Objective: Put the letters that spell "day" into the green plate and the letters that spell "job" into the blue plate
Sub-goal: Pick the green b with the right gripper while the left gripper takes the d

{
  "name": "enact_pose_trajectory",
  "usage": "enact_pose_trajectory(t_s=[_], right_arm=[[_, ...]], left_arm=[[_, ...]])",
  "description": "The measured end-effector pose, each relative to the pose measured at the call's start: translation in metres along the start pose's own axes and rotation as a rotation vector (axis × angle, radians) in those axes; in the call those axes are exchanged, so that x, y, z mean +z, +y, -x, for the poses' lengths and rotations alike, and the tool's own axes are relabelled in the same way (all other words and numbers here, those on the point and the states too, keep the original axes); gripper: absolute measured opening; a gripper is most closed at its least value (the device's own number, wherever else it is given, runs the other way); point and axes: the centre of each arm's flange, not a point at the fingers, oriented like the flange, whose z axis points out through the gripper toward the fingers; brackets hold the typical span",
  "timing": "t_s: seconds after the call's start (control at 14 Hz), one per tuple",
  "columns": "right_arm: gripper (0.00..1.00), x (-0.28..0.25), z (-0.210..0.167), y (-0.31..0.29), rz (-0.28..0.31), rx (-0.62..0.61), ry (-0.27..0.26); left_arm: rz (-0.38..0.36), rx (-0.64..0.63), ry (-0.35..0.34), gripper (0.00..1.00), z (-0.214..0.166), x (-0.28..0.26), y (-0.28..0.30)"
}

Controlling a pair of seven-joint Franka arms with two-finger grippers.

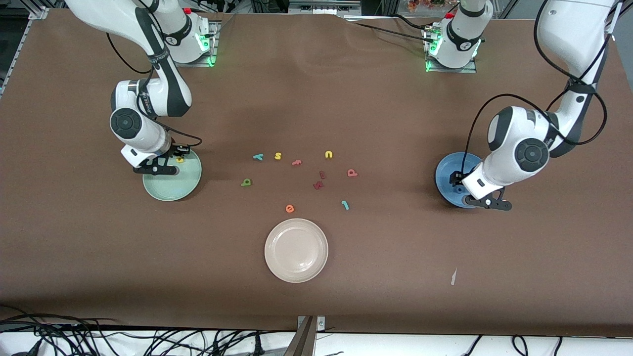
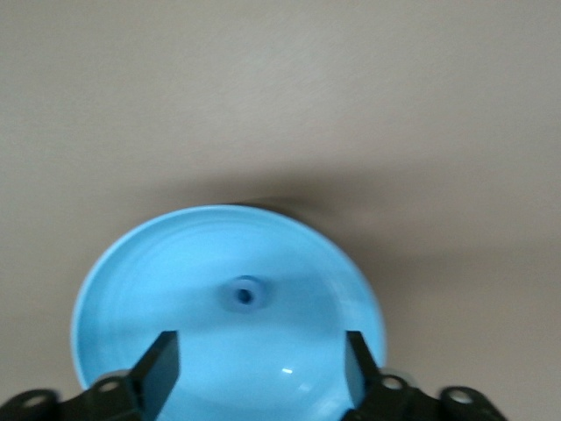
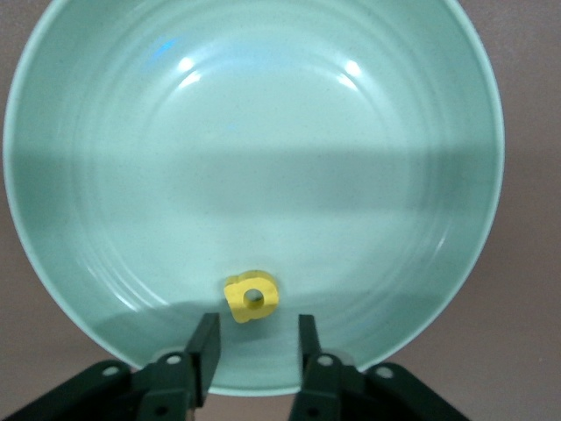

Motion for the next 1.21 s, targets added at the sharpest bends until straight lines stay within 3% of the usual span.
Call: enact_pose_trajectory(t_s=[0.07, 0.36, 0.5, 0.64, 0.93, 1.21], right_arm=[[0.56, -0.001, -0.001, 0.000, -0.001, 0.005, 0.005], [0.97, -0.031, -0.013, -0.052, -0.025, 0.084, 0.081], [1.00, -0.054, -0.023, -0.102, -0.042, 0.126, 0.126], [1.00, -0.070, -0.038, -0.143, -0.063, 0.213, 0.128], [1.00, -0.060, -0.068, -0.201, -0.071, 0.457, 0.087], [1.00, -0.037, -0.090, -0.217, -0.151, 0.737, 0.006]], left_arm=[[0.026, -0.045, -0.002, 0.99, -0.001, -0.006, 0.015], [0.042, -0.241, -0.018, 1.00, 0.009, -0.005, 0.101], [0.035, -0.346, -0.027, 1.00, 0.017, -0.001, 0.148], [0.036, -0.490, -0.030, 1.00, 0.021, 0.002, 0.189], [0.043, -0.851, -0.073, 1.00, 0.020, 0.024, 0.237], [0.100, -1.182, -0.056, 1.00, 0.020, 0.039, 0.273]])
